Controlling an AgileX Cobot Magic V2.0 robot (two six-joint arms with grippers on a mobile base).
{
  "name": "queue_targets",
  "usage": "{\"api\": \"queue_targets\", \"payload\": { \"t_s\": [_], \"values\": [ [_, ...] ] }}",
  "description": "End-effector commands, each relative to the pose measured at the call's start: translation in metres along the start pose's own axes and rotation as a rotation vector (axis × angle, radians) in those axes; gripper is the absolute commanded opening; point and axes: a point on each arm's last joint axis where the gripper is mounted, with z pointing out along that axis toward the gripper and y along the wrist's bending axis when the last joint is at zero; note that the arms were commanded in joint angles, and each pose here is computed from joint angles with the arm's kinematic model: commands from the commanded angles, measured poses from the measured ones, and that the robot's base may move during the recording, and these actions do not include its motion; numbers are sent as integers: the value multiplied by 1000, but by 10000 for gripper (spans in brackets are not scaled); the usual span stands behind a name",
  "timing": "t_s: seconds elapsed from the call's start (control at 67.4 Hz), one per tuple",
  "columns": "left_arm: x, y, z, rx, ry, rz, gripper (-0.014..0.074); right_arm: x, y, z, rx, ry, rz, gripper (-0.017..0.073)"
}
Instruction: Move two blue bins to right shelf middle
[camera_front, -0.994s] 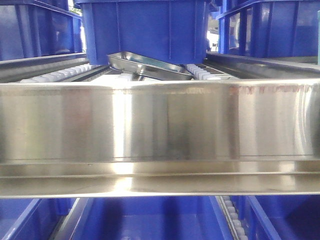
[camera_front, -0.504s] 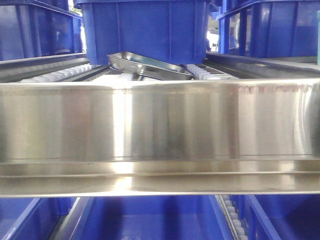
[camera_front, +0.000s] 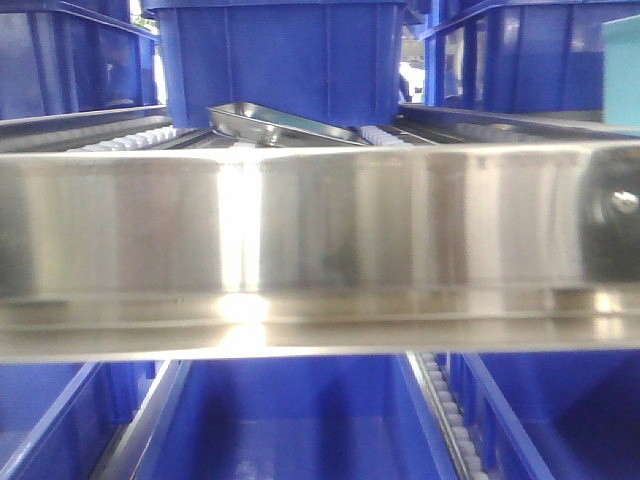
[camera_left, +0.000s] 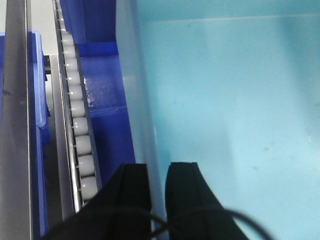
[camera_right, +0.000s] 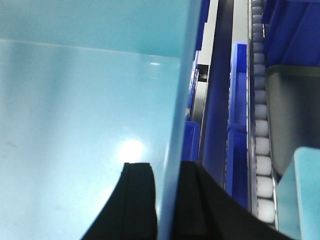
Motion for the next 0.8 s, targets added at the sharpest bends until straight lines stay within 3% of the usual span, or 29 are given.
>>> {"api": "queue_targets", "payload": {
  "t_s": [0.0,0.786],
  "values": [
    [-3,-5,-10,42,-43,4,-111,-6,-1,-10,-4,-66,-22,-151],
    [-3,-5,-10,42,-43,4,-111,-6,-1,-10,-4,-67,-22,-151]
  ]
}}
